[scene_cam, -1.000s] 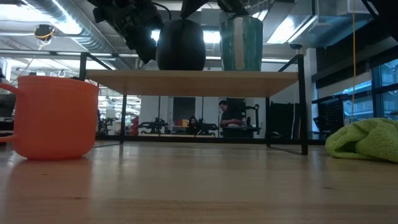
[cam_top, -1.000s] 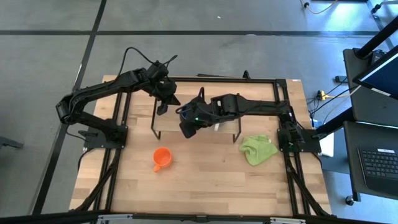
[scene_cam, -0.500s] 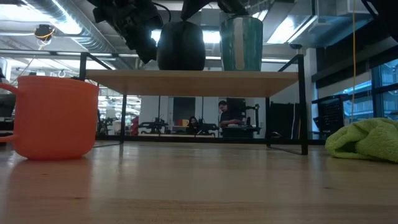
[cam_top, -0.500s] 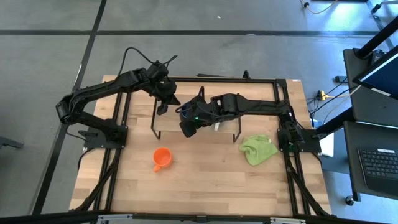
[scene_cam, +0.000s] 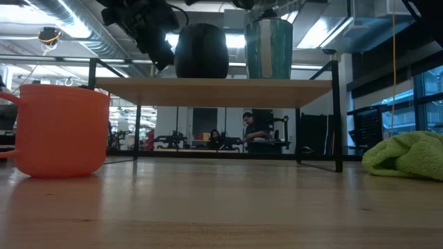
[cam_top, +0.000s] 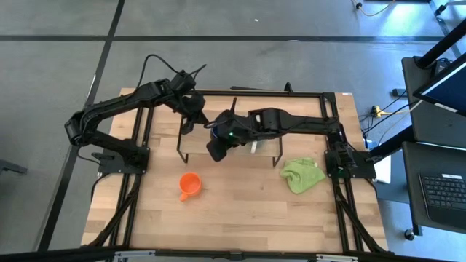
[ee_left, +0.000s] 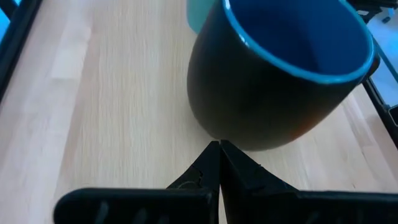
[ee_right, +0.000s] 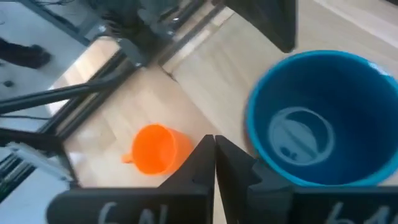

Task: Stack small to large cups/mugs on shelf
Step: Put the orange mug on the shelf

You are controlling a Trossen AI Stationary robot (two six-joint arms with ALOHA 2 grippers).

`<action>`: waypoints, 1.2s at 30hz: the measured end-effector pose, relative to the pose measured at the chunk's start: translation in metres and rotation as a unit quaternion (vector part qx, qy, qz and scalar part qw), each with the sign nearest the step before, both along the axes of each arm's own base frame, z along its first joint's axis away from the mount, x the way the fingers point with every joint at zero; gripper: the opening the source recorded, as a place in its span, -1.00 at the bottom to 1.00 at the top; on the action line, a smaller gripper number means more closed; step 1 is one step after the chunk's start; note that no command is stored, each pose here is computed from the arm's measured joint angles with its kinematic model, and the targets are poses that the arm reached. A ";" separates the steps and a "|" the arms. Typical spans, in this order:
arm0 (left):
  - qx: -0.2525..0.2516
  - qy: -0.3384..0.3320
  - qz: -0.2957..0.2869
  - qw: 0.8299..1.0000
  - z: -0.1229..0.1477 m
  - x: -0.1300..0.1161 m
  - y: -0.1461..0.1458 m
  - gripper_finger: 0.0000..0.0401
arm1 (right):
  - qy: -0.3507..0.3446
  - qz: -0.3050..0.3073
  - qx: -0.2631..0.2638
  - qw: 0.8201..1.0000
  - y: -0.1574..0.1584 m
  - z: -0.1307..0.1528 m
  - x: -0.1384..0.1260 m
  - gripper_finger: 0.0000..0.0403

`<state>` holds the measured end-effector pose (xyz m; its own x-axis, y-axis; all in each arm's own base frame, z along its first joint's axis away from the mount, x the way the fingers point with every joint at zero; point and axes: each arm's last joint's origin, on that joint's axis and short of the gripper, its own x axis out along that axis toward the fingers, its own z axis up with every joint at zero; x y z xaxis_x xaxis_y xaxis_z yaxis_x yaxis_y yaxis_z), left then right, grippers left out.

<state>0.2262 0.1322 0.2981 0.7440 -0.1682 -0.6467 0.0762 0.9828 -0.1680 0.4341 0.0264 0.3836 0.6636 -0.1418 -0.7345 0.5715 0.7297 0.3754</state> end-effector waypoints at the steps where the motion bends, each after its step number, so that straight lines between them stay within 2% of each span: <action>1: -0.002 0.003 0.001 1.000 0.000 -0.001 0.000 -1.00 | -0.005 0.005 0.001 1.000 0.000 0.002 0.000 -0.93; 6: 0.000 0.010 -0.003 1.000 0.005 -0.011 -0.005 -1.00 | -0.027 0.029 0.007 0.999 0.001 0.012 -0.005 -0.90; 11: -0.003 -0.007 0.009 1.000 0.028 -0.034 -0.026 -1.00 | -0.070 0.067 -0.024 0.995 0.002 0.024 -0.003 -0.72; 15: 0.033 0.001 0.056 0.998 0.045 -0.057 -0.051 -1.00 | -0.074 0.081 -0.042 0.993 0.000 0.028 -0.005 -0.56; 18: 0.043 0.035 0.102 0.993 0.049 -0.073 -0.066 -1.00 | -0.065 0.084 -0.051 0.993 -0.004 0.027 -0.006 -0.47; 24: -0.011 0.110 0.176 0.978 0.047 -0.103 -0.096 -1.00 | -0.065 0.076 -0.071 0.993 -0.010 0.027 -0.006 -0.39; 27: -0.029 0.144 0.241 0.959 0.046 -0.119 -0.108 -1.00 | -0.064 0.084 -0.081 0.991 -0.011 0.027 -0.005 -0.38; 30: -0.050 0.143 0.302 0.941 0.047 -0.131 -0.118 -1.00 | -0.059 0.104 -0.099 0.988 -0.010 0.027 -0.006 -0.38; 34: -0.092 0.123 0.341 0.928 0.047 -0.133 -0.131 -1.00 | -0.057 0.129 -0.117 0.983 -0.004 0.034 -0.013 -0.38; 36: -0.110 0.126 0.327 0.930 0.038 -0.125 -0.140 -1.00 | -0.054 0.146 -0.130 0.979 0.001 0.039 -0.019 -0.38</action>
